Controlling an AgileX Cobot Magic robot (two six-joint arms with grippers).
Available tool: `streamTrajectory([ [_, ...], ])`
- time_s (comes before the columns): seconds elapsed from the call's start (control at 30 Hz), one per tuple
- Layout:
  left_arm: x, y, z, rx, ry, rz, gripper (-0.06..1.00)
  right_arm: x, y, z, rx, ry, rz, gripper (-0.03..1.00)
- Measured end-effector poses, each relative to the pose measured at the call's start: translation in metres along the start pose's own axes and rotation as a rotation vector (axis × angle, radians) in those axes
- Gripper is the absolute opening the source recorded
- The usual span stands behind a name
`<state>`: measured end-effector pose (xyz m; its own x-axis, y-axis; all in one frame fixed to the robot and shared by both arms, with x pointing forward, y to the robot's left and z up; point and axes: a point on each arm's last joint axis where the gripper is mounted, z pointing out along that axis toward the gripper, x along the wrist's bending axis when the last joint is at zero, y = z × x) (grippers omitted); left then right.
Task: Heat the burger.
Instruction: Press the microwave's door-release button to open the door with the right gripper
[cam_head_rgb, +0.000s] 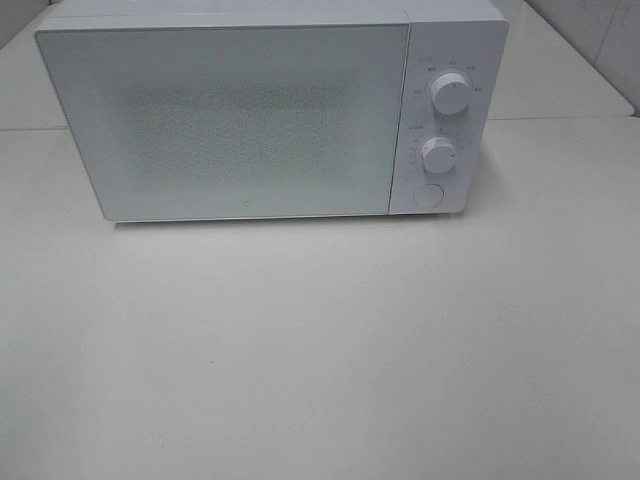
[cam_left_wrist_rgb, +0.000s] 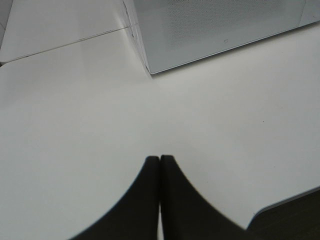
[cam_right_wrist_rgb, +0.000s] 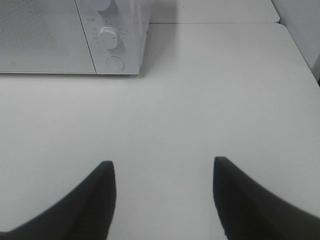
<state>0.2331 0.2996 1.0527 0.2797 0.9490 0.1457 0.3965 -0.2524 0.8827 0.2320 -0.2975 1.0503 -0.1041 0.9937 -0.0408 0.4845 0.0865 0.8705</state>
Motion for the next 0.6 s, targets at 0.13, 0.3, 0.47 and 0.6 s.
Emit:
streamTrajectory([
  [0.13,0.0,0.0,0.0,0.0,0.0,0.0,0.0,0.0001,-0.0007,-0.0009,-0.006,0.0,-0.001,0.56],
  [0.3,0.0,0.0,0.0,0.0,0.0,0.0,0.0,0.0001,-0.0007,-0.0009,-0.006,0.0,-0.001,0.56],
  [0.47,0.0,0.0,0.0,0.0,0.0,-0.003,0.0,0.0001,-0.0007,-0.0009,-0.006,0.0,0.001,0.56],
  [0.6,0.0,0.0,0.0,0.0,0.0,-0.003,0.0,0.0001,-0.0007,-0.0009,-0.006,0.0,0.004,0.56],
])
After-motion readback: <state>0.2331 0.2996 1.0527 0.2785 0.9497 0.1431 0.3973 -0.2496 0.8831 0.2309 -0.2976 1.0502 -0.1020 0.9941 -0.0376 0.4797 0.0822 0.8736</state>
